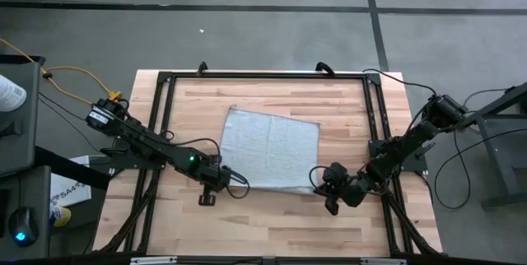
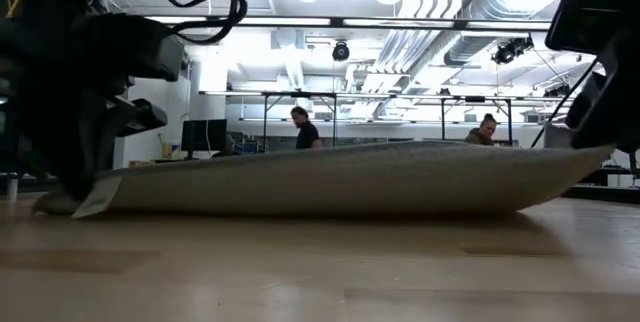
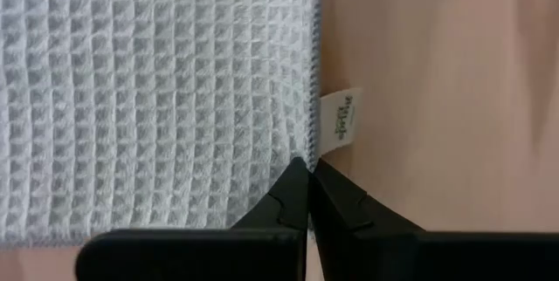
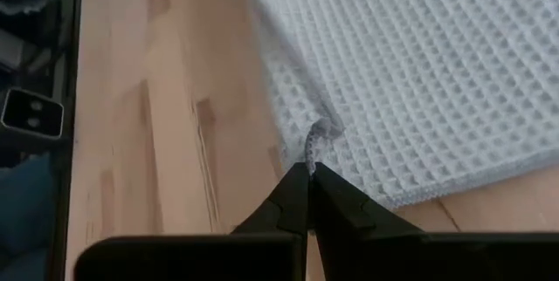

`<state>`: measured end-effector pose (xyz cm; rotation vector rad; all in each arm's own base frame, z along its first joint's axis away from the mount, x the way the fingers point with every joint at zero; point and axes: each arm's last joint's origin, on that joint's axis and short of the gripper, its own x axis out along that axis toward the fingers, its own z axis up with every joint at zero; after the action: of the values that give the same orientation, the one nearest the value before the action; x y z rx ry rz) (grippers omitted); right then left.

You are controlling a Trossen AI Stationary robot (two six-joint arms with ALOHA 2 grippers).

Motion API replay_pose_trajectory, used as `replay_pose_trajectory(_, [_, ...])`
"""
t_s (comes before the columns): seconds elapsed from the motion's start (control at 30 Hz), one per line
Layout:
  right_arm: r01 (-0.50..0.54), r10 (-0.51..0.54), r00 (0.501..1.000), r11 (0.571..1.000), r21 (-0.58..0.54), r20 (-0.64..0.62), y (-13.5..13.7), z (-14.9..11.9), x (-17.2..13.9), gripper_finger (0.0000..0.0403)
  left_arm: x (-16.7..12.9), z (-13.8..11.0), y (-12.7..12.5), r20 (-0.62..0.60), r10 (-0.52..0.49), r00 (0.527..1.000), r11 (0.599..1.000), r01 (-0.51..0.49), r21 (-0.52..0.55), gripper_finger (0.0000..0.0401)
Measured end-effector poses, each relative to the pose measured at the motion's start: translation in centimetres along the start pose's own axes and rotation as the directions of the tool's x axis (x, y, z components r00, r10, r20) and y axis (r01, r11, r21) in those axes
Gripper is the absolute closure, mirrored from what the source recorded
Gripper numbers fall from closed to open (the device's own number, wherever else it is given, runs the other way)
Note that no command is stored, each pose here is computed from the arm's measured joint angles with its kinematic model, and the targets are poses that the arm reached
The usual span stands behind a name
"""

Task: Fold microfiber towels
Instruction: Fold the grey towel

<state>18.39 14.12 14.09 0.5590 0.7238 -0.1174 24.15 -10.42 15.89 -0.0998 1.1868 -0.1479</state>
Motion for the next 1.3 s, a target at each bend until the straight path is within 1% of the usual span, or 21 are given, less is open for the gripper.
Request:
replay_pose_trajectory(0.23, [-0.019,0.018,0.997,1.0,0.0,-0.075,-0.1,-0.3,0.0,0.0399,0.0,0.5,-0.4,0.038,-0.083,0.996,0.997,0.083,0.001,0.0401])
replay_pose_trajectory(0.37, [-0.034,0.033,0.994,0.999,0.0,-0.103,-0.1,-0.4,0.0,0.0399,0.0,0.5,-0.5,0.033,-0.112,0.993,0.994,0.112,-0.015,0.0401])
replay_pose_trajectory(0.6, [-0.056,0.056,0.988,0.998,0.006,-0.146,0.0,-0.5,0.0,0.0399,-0.1,0.7,-0.8,0.033,-0.19,0.981,0.982,0.19,-0.009,0.0401])
replay_pose_trajectory(0.73, [-0.067,0.067,0.984,0.998,0.009,-0.164,0.0,-0.6,0.0,0.0399,-0.1,1.0,-1.0,0.052,-0.213,0.976,0.977,0.214,-0.003,0.0396])
replay_pose_trajectory(0.83, [-0.064,0.068,0.984,0.997,0.031,-0.166,0.0,-0.6,0.0,0.0399,-0.2,1.1,-1.0,0.067,-0.225,0.972,0.974,0.225,-0.002,0.0382])
replay_pose_trajectory(1.03, [-0.064,0.068,0.984,0.997,0.034,-0.165,0.0,-0.6,0.0,0.0399,-0.2,1.4,-1.1,0.092,-0.234,0.968,0.971,0.237,-0.02,0.0357])
replay_pose_trajectory(1.3, [-0.064,0.069,0.984,0.997,0.034,-0.166,0.0,-0.6,0.0,0.0399,-0.3,1.6,-1.2,0.111,-0.241,0.964,0.97,0.244,-0.018,0.0344])
